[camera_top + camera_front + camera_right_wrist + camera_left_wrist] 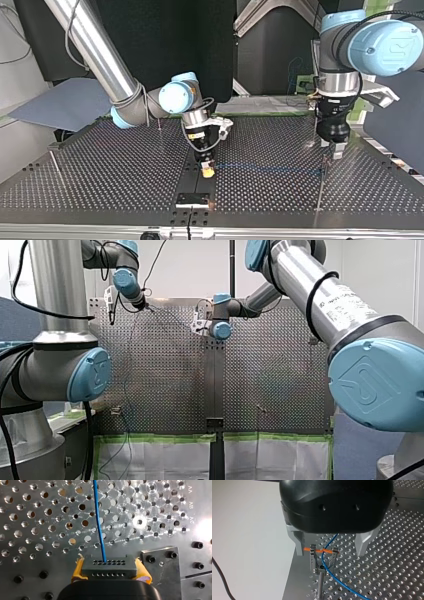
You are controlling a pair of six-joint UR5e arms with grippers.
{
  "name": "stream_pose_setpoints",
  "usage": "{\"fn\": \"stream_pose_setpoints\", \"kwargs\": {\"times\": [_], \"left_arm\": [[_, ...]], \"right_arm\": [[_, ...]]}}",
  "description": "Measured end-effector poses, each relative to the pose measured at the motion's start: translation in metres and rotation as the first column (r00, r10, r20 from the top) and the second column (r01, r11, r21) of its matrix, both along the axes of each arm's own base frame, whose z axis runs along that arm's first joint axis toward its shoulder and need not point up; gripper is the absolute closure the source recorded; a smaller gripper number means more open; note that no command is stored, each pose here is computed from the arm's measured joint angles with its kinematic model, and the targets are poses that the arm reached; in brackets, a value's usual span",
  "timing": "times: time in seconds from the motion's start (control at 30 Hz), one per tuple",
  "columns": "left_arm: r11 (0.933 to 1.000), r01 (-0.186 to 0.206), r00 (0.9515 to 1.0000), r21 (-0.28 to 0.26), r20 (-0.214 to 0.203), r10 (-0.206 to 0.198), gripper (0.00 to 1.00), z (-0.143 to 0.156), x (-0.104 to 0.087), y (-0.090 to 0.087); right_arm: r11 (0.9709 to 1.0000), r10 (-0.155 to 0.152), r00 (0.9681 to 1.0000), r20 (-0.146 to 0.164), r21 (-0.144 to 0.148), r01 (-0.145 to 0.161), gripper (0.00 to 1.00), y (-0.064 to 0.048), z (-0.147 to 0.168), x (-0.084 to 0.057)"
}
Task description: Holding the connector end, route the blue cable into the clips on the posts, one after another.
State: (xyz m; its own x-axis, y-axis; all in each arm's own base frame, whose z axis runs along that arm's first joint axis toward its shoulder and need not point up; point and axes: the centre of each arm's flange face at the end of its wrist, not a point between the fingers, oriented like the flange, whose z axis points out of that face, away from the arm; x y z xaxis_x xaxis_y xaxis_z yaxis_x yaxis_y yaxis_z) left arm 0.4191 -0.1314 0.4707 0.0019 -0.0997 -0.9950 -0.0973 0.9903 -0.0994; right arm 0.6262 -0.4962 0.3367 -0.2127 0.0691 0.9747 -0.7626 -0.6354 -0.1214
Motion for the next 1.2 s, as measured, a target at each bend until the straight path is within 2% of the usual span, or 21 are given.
{"fn": "stream_pose_setpoints", "kwargs": {"times": [0.27,0.53,1.2], "left_arm": [[1.0000,0.003,1.0000,-0.002,0.000,-0.003,0.00,0.0002,-0.0006,-0.0009],[0.9997,0.024,0.9997,-0.004,0.001,-0.024,0.00,0.0002,-0.0008,-0.0041],[0.9996,0.027,0.9996,-0.010,0.005,-0.027,0.00,0.0017,-0.0022,-0.0053]], "right_arm": [[1.0000,0.002,1.0000,-0.002,0.002,-0.002,1.00,0.0014,-0.0011,0.0011],[1.0000,0.003,1.0000,-0.006,0.006,-0.003,1.00,0.0022,-0.0018,0.0012],[0.9999,0.010,0.9999,-0.008,0.009,-0.010,1.00,0.0049,-0.0042,0.0039]]}}
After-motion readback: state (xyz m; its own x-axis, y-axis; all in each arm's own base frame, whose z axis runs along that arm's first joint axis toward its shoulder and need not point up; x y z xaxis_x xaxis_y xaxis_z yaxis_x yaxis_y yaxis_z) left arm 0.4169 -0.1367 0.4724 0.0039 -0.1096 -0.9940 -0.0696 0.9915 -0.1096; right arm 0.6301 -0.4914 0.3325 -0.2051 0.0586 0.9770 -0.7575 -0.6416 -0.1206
